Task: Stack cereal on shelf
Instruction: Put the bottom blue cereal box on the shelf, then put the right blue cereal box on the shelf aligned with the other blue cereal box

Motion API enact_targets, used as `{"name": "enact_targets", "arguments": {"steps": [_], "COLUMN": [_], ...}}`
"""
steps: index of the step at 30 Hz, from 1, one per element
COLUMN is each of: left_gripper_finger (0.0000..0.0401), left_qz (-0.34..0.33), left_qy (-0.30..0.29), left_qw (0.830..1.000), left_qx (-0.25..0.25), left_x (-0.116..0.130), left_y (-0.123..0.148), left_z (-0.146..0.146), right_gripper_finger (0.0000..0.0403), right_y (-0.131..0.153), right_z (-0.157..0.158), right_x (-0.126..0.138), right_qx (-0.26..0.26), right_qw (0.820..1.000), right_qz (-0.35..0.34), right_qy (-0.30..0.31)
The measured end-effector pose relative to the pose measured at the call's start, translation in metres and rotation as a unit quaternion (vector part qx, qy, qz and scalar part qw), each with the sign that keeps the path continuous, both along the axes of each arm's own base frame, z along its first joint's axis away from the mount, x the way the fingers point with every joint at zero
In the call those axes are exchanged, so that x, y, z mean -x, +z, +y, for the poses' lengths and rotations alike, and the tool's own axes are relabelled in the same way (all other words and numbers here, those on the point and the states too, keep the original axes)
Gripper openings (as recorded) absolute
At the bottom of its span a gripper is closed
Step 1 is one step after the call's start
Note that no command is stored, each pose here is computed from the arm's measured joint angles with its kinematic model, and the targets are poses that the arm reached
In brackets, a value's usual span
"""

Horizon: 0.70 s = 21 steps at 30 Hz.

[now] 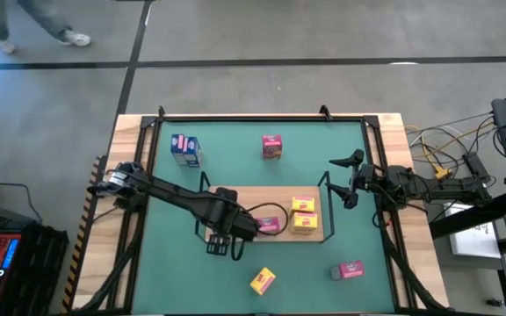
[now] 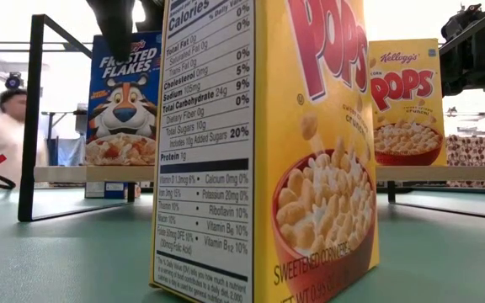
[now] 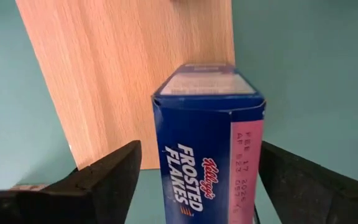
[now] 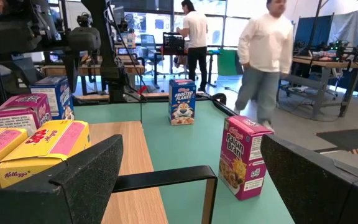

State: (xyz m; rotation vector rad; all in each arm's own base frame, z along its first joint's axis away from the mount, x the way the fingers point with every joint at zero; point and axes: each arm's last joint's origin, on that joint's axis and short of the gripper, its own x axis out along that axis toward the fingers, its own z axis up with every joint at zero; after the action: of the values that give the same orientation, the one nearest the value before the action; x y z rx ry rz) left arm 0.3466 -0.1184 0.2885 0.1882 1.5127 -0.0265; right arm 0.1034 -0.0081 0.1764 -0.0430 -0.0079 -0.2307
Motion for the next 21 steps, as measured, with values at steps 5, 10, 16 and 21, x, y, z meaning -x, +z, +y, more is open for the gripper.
{"name": "enact_targets", "arguments": {"steps": [5,10,16,21], "left_gripper_finger": [0.0303,0.0303,0.0303,0.0303], "left_qz": [-0.005,-0.009,-0.032,-0.050], "left_qy": [-0.003,-0.004,-0.009,-0.020], "left_qw": [1.000,1.000,0.999,0.998], "left_qx": [0.001,0.001,-0.001,-0.036], "left_x": [0.001,0.004,0.005,0.004], "left_y": [0.015,0.030,0.047,0.051], "left_z": [0.001,0.002,0.002,0.005], "right_gripper_finger": [0.0370,0.0370,0.0370,0.0370], "right_y": [0.000,0.000,0.000,0.000], "right_z": [0.000,0.000,0.000,0.000], "right_x": [0.000,0.000,0.000,0.000], "right_qx": [0.000,0.000,0.000,0.000], "right_qw": [1.000,1.000,1.000,1.000], "right_qz": [0.000,0.000,0.000,0.000], "right_qy": [0.000,0.000,0.000,0.000]}}
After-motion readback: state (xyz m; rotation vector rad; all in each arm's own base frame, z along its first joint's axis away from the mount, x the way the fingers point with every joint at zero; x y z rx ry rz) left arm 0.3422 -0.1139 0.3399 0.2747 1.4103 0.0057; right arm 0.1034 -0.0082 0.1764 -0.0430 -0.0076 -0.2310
